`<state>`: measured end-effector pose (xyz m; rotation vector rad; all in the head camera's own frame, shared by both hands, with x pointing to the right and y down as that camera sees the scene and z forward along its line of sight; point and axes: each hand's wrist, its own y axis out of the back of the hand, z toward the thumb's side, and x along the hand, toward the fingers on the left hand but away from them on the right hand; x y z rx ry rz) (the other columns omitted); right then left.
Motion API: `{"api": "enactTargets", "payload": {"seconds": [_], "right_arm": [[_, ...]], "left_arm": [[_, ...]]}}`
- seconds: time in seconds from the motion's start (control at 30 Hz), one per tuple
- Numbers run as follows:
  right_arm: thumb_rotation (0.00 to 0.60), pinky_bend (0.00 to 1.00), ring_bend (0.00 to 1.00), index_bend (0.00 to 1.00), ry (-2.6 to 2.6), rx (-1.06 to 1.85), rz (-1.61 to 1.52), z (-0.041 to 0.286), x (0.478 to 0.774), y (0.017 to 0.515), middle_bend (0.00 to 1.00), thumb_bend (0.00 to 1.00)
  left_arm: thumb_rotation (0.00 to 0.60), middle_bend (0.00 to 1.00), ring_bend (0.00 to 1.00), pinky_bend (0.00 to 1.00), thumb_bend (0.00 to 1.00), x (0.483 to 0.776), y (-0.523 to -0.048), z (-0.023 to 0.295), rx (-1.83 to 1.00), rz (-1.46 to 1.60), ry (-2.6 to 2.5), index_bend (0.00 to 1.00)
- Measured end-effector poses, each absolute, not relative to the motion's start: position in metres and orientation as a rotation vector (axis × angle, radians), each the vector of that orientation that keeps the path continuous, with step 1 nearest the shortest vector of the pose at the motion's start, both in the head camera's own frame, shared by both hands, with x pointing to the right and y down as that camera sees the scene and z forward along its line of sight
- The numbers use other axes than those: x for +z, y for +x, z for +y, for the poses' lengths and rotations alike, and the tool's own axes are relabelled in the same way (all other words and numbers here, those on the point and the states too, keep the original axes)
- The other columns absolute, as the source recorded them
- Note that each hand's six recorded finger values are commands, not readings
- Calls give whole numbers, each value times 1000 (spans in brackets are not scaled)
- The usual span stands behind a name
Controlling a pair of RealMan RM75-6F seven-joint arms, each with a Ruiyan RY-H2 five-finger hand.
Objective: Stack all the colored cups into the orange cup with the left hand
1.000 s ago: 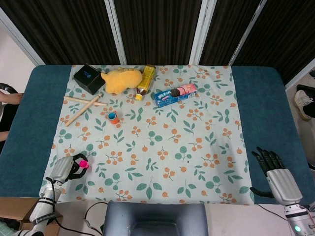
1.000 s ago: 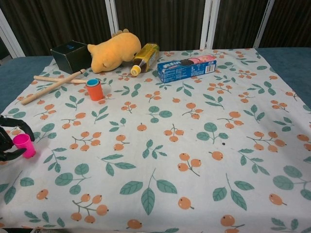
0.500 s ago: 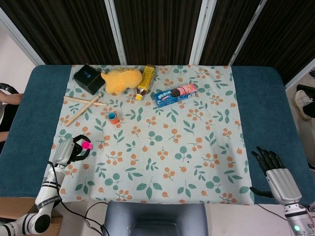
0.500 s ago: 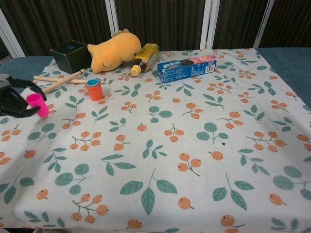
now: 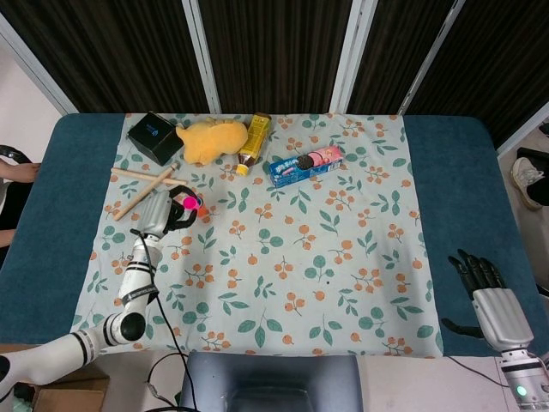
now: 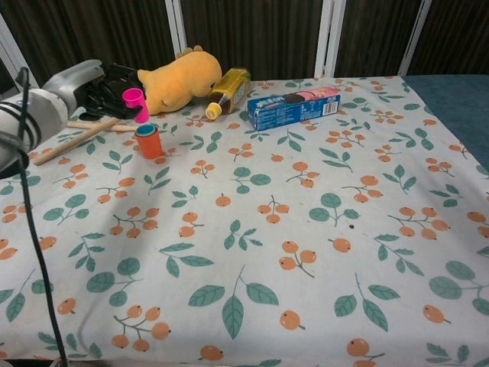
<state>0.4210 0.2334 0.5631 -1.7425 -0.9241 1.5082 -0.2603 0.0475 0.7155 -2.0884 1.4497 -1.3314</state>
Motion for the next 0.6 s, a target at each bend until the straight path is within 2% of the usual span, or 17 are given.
{"api": "enactTargets", "payload": {"seconds": [0.23,0.6], "right_arm": [[600,0,0,0,-1731,1531,-932,229,566,424,0,134],[600,0,0,0,-1714,1554,-930,226,571,426,0,135]], "left_arm": [[600,1000,1000,1000,381,736,-245,37,-1374,1422,-2064,618],[600,1000,1000,1000,382,756,-254,30,-1440,1425,-2030,618]]}}
